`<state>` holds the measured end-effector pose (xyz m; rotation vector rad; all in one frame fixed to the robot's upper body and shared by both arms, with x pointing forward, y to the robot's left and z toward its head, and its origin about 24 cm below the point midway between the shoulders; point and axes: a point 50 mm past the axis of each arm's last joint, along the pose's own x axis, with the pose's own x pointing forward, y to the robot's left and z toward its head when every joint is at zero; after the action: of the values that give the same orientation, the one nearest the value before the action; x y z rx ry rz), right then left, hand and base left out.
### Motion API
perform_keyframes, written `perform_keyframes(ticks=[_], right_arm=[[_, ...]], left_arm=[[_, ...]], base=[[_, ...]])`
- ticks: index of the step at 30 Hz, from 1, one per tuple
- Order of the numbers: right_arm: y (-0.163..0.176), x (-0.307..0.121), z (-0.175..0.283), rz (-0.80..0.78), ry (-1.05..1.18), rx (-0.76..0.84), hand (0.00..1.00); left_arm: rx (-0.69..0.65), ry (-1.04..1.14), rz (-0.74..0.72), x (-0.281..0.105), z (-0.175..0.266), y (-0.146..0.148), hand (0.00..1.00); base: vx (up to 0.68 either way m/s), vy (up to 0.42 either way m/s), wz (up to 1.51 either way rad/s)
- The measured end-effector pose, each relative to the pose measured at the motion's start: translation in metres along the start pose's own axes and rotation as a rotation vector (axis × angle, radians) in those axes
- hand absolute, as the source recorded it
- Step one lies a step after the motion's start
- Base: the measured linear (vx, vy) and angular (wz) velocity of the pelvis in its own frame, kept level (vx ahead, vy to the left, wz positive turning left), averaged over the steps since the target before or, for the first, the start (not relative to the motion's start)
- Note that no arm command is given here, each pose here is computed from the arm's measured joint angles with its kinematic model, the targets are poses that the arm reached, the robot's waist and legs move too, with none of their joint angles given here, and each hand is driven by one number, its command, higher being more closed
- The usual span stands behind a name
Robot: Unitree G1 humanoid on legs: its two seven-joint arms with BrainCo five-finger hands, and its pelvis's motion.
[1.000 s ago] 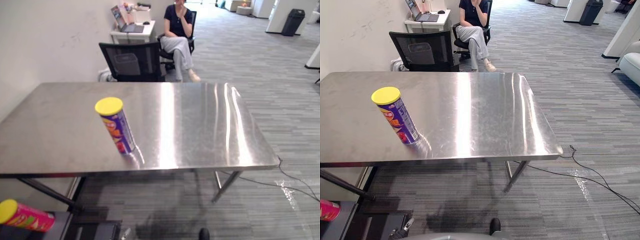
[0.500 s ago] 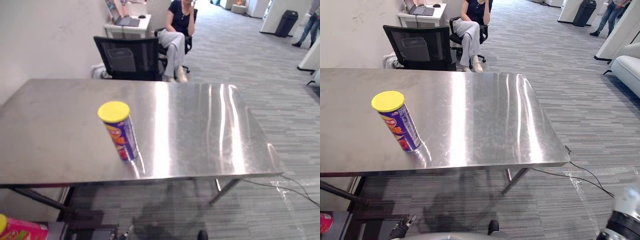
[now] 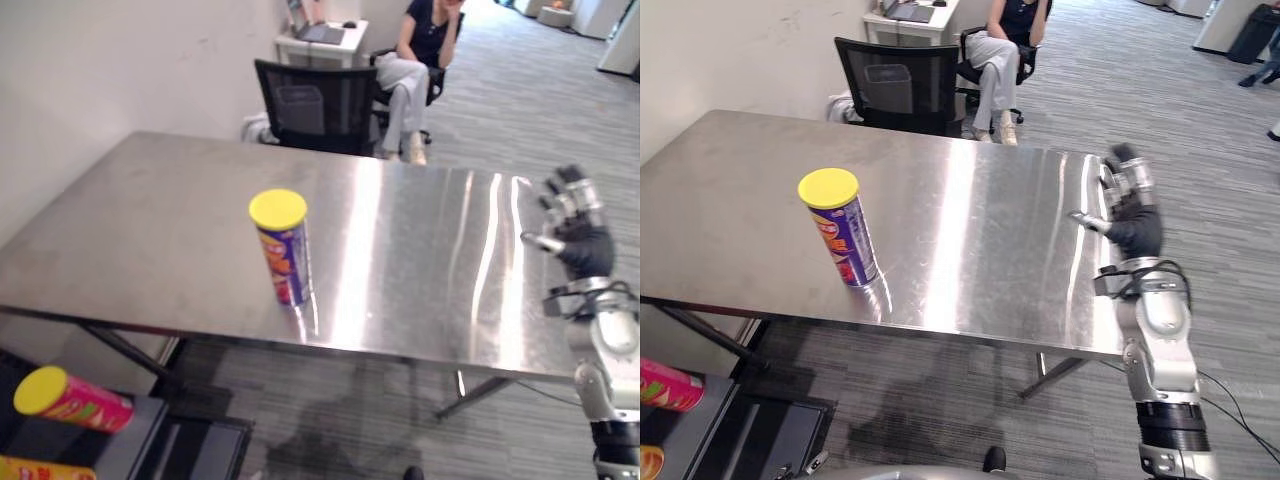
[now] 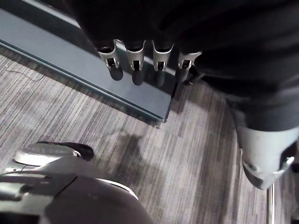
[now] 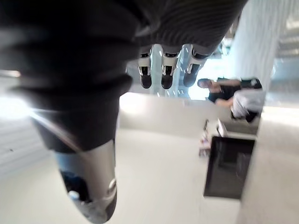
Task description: Put the gum and the chips on the shelf.
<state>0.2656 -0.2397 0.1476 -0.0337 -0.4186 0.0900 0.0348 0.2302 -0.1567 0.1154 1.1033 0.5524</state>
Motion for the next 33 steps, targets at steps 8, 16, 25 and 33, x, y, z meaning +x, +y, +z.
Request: perform_keyframes(ticks=[8,16,25,33], right_arm=[[0.047,0.003,-0.021,0.216,0.092,0.098,0.0],[0.084,0.003,-0.03,0.347,0.129,0.17,0.0],[0.105,0.001,-0.046,0.389,0.199,0.208,0.0],[0.106,0.016,-0.052,0.332,0.215,0.187,0.0]], left_arm=[[0.012,-0.001,0.019,-0.001,-0.002,0.003,0.0],[0.027,-0.01,0.016,0.0,0.0,0.003,0.0],[0.063,-0.035,0.004,0.002,0.006,0.001,0.0],[0.108,-0.08,-0.01,0.002,0.014,-0.004,0.0]], base=[[-0.03,0.007,0.22],[-0.07,-0.036,0.12],[-0.01,-0.011,0.06],[0.02,0.003,0.07]])
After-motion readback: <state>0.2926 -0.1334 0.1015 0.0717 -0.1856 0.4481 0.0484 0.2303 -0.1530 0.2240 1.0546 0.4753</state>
